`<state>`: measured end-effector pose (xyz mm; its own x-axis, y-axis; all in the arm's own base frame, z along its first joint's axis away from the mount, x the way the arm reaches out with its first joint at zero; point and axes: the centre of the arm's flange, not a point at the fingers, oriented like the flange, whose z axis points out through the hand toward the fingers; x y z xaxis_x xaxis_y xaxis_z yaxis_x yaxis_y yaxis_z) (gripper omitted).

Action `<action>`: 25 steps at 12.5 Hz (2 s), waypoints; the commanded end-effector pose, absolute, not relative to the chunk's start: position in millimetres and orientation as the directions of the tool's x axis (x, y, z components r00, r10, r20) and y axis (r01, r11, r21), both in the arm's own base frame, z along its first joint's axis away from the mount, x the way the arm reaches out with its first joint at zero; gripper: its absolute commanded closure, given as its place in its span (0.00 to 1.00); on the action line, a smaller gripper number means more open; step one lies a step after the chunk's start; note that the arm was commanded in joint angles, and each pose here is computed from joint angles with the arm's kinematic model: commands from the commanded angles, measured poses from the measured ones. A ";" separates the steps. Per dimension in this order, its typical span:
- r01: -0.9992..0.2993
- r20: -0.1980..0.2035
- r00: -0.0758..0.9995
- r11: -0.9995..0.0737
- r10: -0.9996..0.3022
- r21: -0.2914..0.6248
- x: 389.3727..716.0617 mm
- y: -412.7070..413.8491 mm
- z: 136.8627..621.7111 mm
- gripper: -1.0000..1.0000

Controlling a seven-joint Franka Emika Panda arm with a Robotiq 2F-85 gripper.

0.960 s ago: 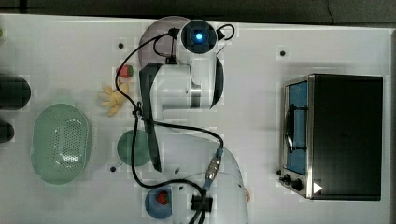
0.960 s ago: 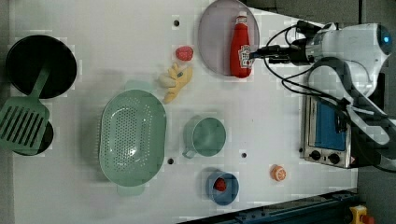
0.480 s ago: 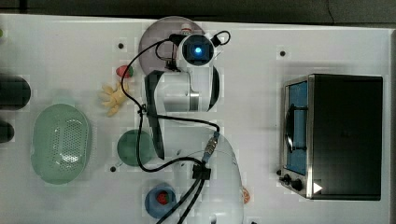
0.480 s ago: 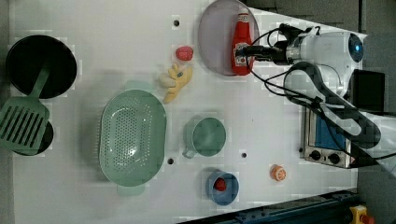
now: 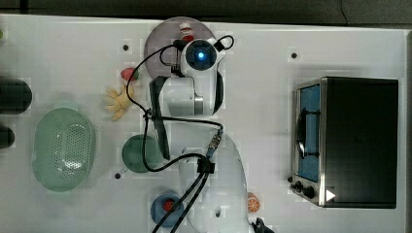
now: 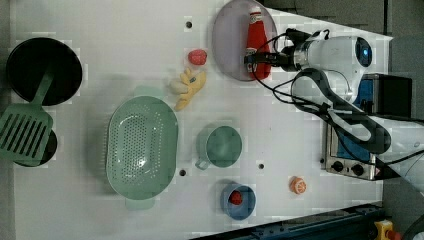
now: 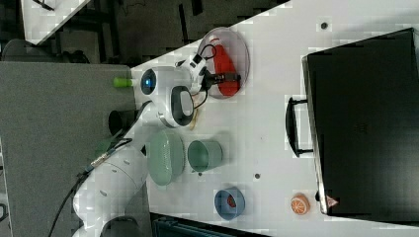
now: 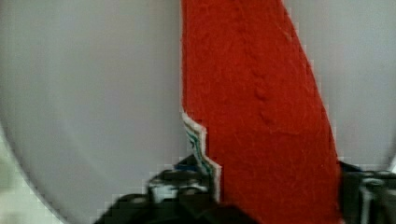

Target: Pick ketchup from plate and place it on table.

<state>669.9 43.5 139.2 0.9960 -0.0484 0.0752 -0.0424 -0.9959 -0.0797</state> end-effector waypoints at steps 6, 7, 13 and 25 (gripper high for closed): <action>-0.081 0.222 0.970 -0.992 -0.100 -0.096 697.2 39.5 261.9 0.37; -0.096 0.233 0.965 -0.990 -0.117 -0.099 697.5 39.5 281.1 0.37; -0.215 0.117 0.968 -0.974 -0.221 -0.068 668.1 24.9 382.2 0.37; -0.411 -0.068 0.909 -0.911 -0.412 0.030 516.6 -34.4 369.4 0.37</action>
